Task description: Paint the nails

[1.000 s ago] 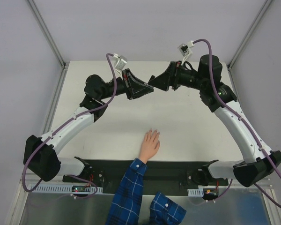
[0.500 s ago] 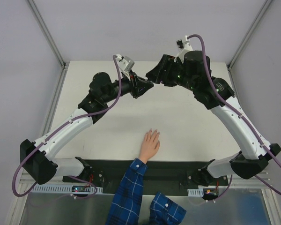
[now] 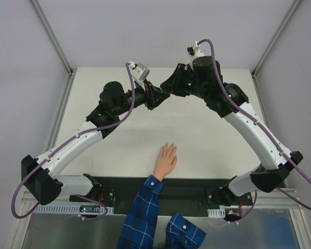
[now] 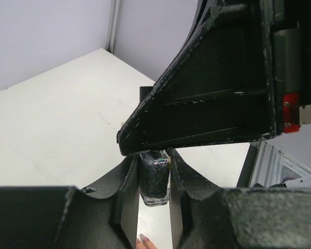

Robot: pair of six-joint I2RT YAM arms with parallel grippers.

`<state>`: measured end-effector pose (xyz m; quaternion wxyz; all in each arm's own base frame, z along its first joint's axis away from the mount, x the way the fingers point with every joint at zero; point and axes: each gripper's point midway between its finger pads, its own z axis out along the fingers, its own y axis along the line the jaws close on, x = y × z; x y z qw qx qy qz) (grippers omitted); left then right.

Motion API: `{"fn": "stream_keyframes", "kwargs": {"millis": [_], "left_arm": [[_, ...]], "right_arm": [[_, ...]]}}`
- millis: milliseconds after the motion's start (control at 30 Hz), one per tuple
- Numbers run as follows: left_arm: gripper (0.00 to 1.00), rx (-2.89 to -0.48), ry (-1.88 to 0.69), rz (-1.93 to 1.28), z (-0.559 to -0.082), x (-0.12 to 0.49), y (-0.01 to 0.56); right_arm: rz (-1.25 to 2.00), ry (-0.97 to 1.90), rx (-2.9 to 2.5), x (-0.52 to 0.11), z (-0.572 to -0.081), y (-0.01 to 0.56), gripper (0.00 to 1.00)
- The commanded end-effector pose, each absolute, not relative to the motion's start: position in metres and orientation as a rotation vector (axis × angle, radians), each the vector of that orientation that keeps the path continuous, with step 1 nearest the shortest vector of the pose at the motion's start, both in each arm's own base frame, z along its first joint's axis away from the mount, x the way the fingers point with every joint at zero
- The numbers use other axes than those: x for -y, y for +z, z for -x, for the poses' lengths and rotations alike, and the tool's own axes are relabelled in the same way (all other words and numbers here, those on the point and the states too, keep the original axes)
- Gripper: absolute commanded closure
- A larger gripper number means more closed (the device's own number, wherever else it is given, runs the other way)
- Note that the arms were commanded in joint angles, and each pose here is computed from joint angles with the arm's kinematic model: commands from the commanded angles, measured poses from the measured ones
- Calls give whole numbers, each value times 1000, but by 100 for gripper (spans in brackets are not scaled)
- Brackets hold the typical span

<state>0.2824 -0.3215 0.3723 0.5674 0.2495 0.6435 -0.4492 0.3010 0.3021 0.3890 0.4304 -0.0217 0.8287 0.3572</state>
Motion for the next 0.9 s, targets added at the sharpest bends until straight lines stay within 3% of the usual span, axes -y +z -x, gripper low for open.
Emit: {"fn": "stream_keyframes", "kwargs": {"millis": [0, 133, 167, 200, 267, 300, 400, 533, 733, 867], "left_arm": [[100, -1361, -1102, -558, -265, 313, 417], [100, -1332, -1219, -572, -248, 310, 421], [100, -1315, -1266, -576, -243, 308, 424], [100, -1187, -1332, -630, -232, 301, 444], [100, -1177, -1539, -572, -222, 292, 444], [100, -1006, -1560, -600, -216, 278, 465], [100, -1012, -1761, -583, -207, 274, 457], [100, -1123, -1694, -665, -212, 286, 446], [100, -1177, -1465, -711, -226, 285, 437], [100, -1235, -1374, -719, -233, 293, 420]], "right_arm": [[114, 966, -1994, -304, -292, 411, 99], [361, 1137, -1853, -307, -267, 423, 99], [418, 1189, -1862, -305, -270, 397, 99], [677, 1407, -1609, -319, -238, 432, 100], [858, 1566, -1380, -314, -219, 448, 100], [939, 1643, -1391, -310, -208, 440, 100], [988, 1748, -1399, -310, -201, 443, 100], [886, 1731, -1422, -314, -211, 446, 100], [460, 1421, -1772, -298, -262, 414, 55], [259, 1362, -1861, -292, -274, 413, 33]]}}
